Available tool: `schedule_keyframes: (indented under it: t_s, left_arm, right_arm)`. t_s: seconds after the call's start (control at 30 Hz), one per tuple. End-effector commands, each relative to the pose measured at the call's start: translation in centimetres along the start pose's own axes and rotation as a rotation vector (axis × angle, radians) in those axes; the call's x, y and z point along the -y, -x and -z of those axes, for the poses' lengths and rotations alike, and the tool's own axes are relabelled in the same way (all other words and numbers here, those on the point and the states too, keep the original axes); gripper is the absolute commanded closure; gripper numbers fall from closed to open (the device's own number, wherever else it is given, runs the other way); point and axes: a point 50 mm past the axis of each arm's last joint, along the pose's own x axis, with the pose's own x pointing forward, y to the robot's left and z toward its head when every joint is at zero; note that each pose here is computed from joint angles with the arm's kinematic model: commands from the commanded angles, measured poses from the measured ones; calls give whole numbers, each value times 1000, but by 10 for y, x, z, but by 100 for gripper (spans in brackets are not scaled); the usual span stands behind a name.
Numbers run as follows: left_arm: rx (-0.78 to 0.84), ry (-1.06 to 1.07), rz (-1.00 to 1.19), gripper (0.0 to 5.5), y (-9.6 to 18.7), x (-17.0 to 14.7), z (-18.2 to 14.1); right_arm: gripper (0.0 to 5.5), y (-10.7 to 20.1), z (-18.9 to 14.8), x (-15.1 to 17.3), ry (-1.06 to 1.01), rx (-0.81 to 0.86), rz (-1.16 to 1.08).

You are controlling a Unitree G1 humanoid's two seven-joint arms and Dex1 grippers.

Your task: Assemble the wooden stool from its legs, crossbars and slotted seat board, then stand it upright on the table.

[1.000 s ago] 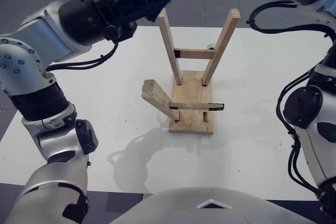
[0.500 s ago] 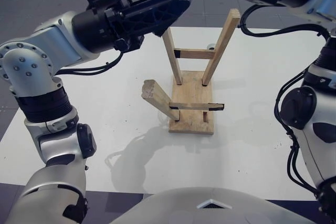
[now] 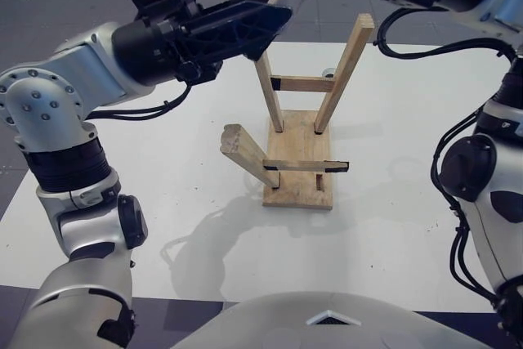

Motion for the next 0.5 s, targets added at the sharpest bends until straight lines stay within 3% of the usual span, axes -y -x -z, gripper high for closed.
schedule_keyframes:
  t_s: [0.03, 0.3, 0.4, 0.5]
  left_arm:
    - [53, -45, -51, 182, 9, 3, -17]
    - [79, -151, -182, 50, 40, 27, -26]
    - [65, -146, -325, 0, 64, 33, -16]
    - [17, -86, -478, 0, 90, 32, 9]
  right_arm:
    - [346, 12, -5, 2, 43, 4, 57]
    - [347, 85, 14, 9, 175, -211, 395]
    - [347, 115, 46, 12, 152, -369, 478]
    - [347, 134, 87, 12, 107, -546, 508]
